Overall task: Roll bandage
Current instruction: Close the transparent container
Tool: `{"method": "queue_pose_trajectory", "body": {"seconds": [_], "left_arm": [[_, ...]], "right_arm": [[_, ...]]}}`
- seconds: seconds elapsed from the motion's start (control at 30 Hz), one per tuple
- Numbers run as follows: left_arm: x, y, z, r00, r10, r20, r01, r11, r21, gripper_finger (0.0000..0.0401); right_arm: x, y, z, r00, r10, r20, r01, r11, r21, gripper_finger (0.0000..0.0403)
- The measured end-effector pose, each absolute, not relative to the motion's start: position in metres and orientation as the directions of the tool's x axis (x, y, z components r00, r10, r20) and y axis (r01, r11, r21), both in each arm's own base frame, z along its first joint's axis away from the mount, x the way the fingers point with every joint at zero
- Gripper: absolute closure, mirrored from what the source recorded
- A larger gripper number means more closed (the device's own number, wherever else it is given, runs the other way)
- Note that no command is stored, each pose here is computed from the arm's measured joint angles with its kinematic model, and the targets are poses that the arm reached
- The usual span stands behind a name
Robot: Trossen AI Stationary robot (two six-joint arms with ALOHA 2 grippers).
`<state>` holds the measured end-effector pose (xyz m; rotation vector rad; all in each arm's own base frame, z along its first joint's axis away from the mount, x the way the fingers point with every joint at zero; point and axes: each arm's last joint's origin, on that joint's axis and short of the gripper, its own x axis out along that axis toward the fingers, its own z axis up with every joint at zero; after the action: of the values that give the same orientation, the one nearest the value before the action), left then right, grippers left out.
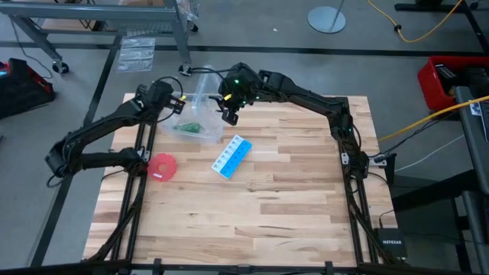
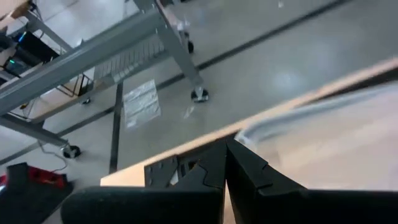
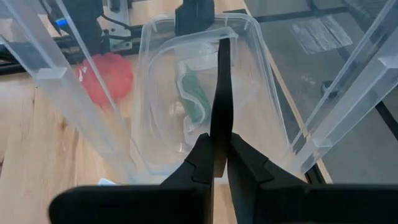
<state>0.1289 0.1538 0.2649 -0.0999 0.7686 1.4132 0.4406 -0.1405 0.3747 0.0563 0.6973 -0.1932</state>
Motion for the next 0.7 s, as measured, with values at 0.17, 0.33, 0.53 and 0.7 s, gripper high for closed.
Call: {"method": "queue_pose_trajectory", "body": {"seconds": [0.17,0.33,0.53,0.7], "left_arm": [[0.127,0.152,0.267,-0.041,0.849,-0.527,-0.909,0.187,0.372,0.0401],[0.127,0.153,0.265,-0.076,0.852,-0.519,-0.913,0.15,0.38,0.0401],[0.125,0.151,0.262,-0.122,0.836,-0.535,-0.921,0.106,0.376,0.0401],[0.121,0.145,0.256,-0.161,0.799,-0.58,-0.917,0.096,0.387,0.0401]], "right_arm": [[0.44,-0.14,0.375,0.75,-0.157,-0.643,0.195,0.981,-0.012,0.0377],[0.44,-0.139,0.375,0.753,-0.126,-0.645,0.172,0.985,0.008,0.0377],[0.438,-0.137,0.372,0.737,-0.075,-0.672,0.14,0.989,0.043,0.0377],[0.435,-0.136,0.369,0.708,-0.053,-0.704,0.116,0.992,0.043,0.0377]]}}
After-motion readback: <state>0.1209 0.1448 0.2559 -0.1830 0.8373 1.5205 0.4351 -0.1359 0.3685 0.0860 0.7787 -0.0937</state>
